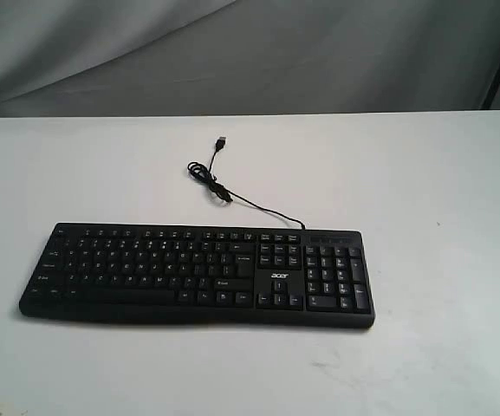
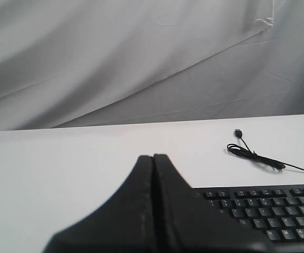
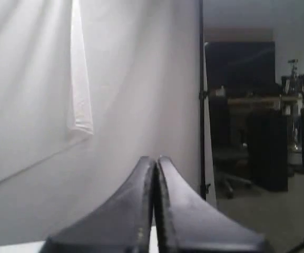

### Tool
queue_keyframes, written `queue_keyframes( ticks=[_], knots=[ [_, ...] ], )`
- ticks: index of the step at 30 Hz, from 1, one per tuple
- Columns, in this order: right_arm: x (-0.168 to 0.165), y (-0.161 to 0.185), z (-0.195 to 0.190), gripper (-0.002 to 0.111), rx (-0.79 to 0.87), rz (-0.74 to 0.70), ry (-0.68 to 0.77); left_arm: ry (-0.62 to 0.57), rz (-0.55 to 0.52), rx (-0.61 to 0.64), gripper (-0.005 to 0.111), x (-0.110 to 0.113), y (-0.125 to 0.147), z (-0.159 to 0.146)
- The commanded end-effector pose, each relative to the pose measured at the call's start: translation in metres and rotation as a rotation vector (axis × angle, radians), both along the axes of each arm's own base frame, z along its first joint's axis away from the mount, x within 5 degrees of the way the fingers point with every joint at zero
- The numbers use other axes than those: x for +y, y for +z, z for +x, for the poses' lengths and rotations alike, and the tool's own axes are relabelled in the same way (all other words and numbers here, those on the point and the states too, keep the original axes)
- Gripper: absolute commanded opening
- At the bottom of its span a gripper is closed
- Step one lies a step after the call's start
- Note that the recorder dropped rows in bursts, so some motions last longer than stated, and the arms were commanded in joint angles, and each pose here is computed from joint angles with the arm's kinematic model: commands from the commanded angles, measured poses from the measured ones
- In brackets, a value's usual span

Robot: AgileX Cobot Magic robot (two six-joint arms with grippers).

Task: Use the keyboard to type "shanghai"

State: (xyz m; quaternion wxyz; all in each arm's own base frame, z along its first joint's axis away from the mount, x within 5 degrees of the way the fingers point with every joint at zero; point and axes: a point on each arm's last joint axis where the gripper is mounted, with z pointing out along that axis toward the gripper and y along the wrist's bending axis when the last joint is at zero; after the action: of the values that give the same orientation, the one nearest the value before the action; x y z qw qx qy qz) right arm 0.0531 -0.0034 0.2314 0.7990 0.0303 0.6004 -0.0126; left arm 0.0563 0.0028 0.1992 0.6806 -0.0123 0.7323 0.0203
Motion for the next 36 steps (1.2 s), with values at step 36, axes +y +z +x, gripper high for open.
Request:
queue_keyframes(
  ticks=[36],
  knots=[
    [-0.008, 0.164, 0.298, 0.000, 0.723, -0.753, -0.440, -0.006, -0.002, -0.007, 0.000, 0.000, 0.000, 0.000]
  ],
)
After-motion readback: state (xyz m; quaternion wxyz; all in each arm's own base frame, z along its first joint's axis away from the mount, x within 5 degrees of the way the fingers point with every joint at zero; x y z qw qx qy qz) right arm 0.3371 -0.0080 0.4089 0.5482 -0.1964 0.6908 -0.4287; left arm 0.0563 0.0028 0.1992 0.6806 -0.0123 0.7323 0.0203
